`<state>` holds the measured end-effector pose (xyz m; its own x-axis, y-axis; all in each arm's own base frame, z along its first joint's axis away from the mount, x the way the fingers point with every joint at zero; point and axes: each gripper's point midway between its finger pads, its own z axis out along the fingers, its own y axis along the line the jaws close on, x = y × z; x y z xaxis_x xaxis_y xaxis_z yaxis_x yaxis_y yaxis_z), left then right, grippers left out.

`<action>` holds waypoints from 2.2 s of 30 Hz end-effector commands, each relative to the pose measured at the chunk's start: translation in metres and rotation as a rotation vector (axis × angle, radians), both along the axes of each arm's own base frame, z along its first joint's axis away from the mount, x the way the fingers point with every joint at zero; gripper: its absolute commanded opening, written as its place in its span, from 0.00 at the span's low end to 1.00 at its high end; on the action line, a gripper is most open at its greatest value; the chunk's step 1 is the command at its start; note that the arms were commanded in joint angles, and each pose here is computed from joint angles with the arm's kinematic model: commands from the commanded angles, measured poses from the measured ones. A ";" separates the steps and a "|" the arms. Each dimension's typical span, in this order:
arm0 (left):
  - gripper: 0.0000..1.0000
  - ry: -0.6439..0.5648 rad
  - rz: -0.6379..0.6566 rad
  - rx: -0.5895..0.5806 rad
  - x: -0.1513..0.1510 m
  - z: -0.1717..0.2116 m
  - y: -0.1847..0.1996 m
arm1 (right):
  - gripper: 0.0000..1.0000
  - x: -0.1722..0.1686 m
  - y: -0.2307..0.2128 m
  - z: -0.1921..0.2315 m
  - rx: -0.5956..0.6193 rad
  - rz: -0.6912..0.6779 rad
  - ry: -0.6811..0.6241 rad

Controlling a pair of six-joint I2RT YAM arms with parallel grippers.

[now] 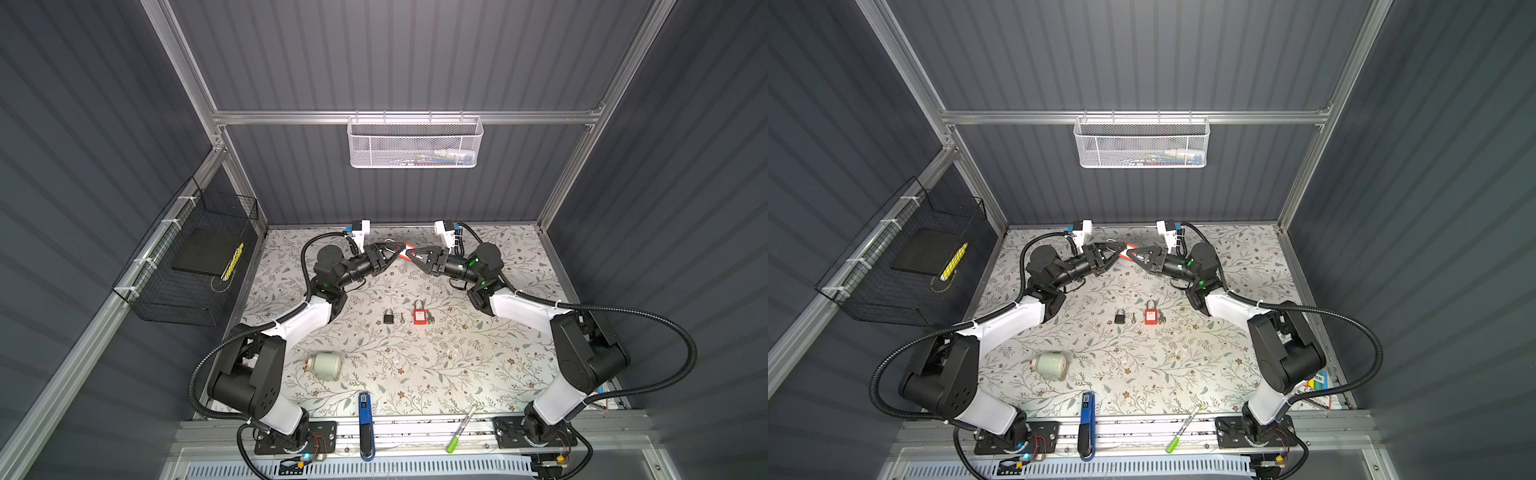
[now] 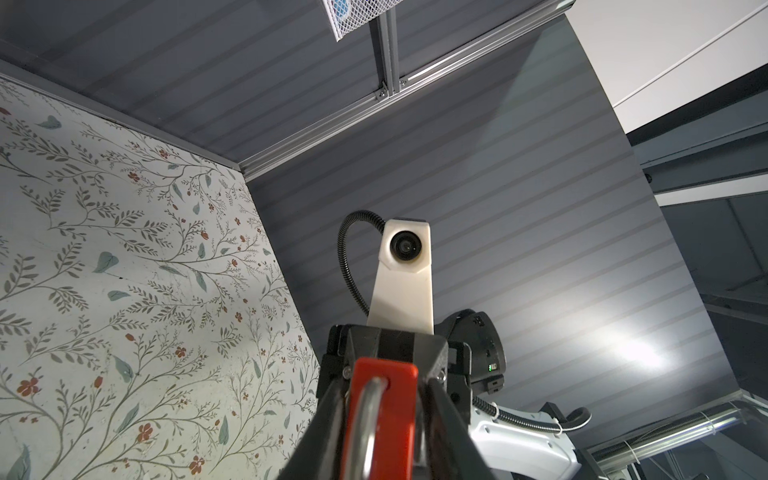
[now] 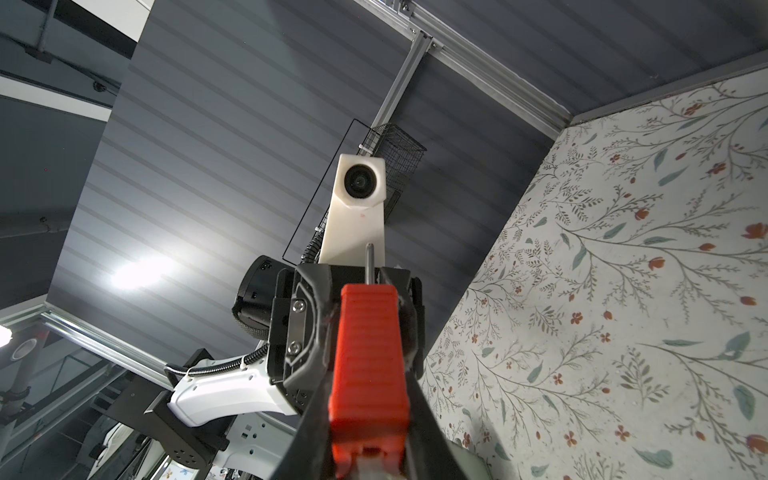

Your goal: Lock with the key

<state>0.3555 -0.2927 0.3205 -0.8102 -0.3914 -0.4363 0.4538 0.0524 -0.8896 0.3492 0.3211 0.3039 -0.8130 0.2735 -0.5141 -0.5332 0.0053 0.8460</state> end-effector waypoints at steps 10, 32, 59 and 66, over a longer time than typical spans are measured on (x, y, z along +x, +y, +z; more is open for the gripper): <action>0.00 -0.050 -0.037 -0.004 -0.010 0.006 -0.007 | 0.11 -0.004 0.006 0.003 -0.010 0.032 -0.011; 0.00 -0.056 -0.030 -0.034 -0.008 0.009 -0.005 | 0.66 -0.006 -0.032 -0.005 0.028 -0.035 0.028; 0.00 -0.056 -0.032 -0.025 -0.010 0.009 -0.005 | 0.70 -0.029 -0.061 -0.019 -0.207 -0.131 -0.104; 0.00 -0.060 -0.032 -0.029 -0.010 0.011 -0.005 | 0.61 -0.022 -0.064 -0.003 -0.186 -0.116 -0.142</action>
